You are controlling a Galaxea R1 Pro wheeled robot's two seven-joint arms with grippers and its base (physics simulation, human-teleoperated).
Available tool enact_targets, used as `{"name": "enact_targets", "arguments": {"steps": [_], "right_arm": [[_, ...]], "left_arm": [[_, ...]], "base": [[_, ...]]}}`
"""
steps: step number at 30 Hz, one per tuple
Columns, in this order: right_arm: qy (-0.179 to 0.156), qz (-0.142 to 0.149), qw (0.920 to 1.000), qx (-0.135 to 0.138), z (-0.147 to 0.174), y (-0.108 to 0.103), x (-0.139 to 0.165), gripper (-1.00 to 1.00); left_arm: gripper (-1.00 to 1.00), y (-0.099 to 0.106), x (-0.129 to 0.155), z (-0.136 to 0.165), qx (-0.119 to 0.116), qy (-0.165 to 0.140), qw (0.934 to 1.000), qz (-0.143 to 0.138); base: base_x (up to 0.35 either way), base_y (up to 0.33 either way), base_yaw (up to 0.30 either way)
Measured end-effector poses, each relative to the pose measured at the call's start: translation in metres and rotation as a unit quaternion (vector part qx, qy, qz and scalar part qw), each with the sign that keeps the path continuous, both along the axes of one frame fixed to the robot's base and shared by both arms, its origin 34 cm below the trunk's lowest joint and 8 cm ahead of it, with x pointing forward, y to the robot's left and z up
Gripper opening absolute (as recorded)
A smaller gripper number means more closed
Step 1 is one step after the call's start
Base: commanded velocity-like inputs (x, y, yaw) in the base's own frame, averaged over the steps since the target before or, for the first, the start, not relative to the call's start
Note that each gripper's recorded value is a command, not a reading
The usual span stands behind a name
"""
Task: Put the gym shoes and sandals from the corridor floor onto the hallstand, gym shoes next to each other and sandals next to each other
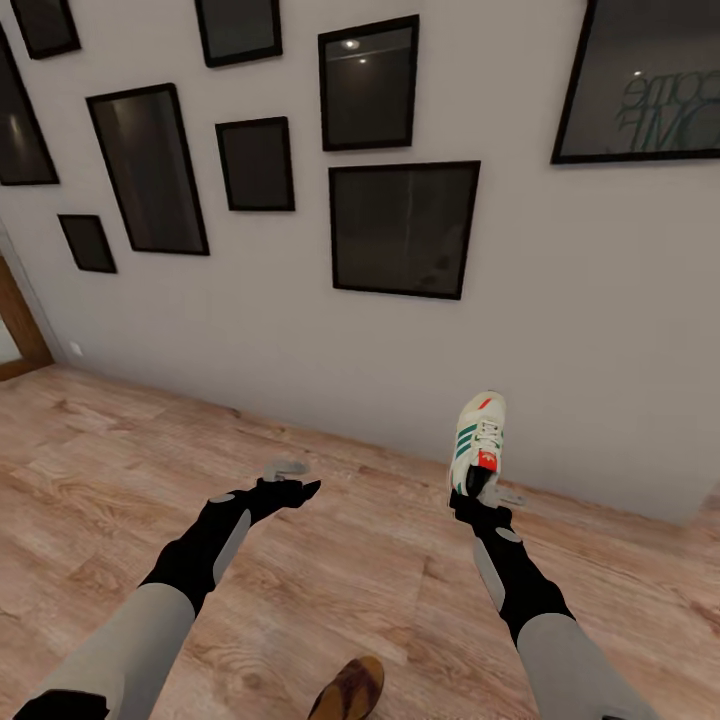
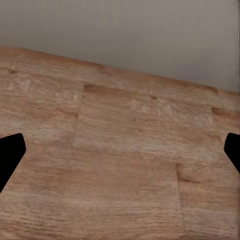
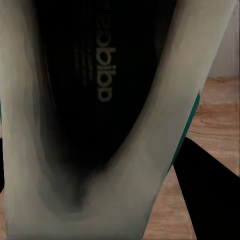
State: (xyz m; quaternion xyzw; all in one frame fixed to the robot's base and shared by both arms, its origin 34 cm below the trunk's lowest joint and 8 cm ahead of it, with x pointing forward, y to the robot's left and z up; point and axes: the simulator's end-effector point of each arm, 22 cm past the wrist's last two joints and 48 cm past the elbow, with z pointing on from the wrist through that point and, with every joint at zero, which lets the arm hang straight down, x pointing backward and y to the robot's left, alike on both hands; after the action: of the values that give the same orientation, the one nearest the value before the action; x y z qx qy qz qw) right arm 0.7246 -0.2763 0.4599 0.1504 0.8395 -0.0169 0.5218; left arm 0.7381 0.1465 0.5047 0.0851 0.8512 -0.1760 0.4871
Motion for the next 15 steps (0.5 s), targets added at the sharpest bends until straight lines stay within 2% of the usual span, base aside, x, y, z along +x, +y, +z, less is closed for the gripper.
{"name": "enact_targets", "arguments": {"steps": [6, 10, 12, 15], "right_arm": [[-0.001, 0.000, 1.0000, 0.000, 0.0014, 0.0000, 0.0002, -1.00], [-0.001, 0.000, 1.0000, 0.000, 0.0020, 0.0000, 0.0001, -1.00], [-0.001, 0.000, 1.0000, 0.000, 0.0021, 0.0002, 0.0002, -1.00], [-0.001, 0.000, 1.0000, 0.000, 0.0019, 0.0000, 0.0001, -1.00]], "left_arm": [[1.00, 0.0000, 0.0000, 0.0015, 0.000, -0.001, 1.0000, 0.000], [1.00, 0.0000, 0.0000, 0.0022, 0.000, -0.001, 1.0000, 0.000], [1.00, 0.0001, 0.0000, 0.0023, 0.000, -0.001, 1.0000, 0.000], [1.00, 0.0002, 0.0001, 0.0023, 0.000, -0.002, 1.0000, 0.000]], "base": [[0.000, 0.006, -0.272], [0.000, 0.139, -0.254], [0.000, 0.238, -0.074], [0.000, 0.010, -0.002]]}}
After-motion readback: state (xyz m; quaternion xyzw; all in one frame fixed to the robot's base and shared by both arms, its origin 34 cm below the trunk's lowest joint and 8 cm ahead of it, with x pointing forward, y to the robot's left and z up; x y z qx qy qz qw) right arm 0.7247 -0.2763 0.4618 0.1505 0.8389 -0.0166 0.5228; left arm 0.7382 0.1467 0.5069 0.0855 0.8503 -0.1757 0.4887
